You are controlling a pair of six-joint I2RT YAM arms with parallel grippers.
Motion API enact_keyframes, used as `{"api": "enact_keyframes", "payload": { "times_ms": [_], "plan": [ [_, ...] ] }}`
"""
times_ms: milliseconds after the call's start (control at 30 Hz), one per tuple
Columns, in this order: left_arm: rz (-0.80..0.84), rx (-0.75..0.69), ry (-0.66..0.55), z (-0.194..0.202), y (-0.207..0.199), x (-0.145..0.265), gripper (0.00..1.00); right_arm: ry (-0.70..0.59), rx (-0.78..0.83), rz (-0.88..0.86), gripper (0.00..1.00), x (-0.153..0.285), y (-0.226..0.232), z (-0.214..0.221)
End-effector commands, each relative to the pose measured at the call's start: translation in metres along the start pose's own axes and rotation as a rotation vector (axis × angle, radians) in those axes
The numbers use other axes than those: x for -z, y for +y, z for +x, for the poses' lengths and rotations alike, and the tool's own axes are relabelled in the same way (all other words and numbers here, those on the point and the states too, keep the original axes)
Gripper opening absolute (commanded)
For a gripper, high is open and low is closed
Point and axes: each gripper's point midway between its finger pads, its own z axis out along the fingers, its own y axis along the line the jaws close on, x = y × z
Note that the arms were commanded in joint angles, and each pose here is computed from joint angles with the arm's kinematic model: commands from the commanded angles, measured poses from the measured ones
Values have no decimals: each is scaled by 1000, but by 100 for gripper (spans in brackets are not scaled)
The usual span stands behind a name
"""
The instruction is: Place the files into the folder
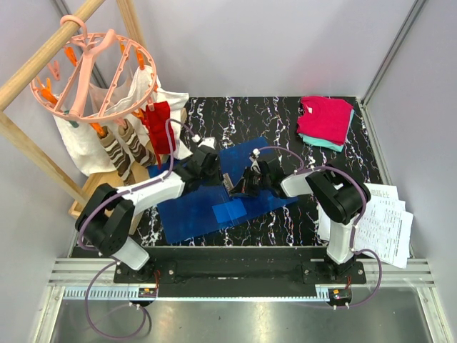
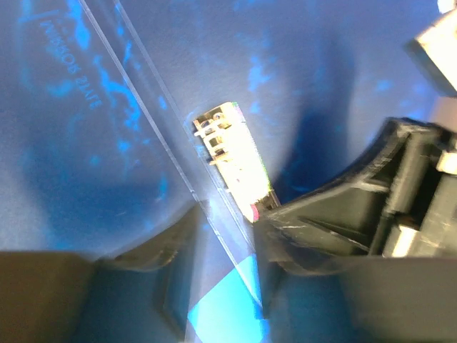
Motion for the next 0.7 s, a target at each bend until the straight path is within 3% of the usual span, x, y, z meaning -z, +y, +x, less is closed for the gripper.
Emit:
{"api": "enact_keyframes", "payload": {
  "times_ms": [0, 133, 167, 400, 667],
  "plan": [
    [118, -4, -2, 15, -16, 0, 26, 13, -53, 291, 0, 3, -71, 24],
    [97, -8, 102, 50, -10, -21, 10, 1, -41, 357, 0, 5, -75, 23],
    [86, 7, 114, 54, -8, -24, 1, 6, -44, 383, 0, 6, -79, 26],
    [-104, 60, 242, 103, 40, -38, 0, 2, -61, 642, 0, 22, -129, 44],
    [-183, 56, 272, 121, 73, -34, 0, 23, -92, 802, 0, 30, -181, 69]
  ]
}}
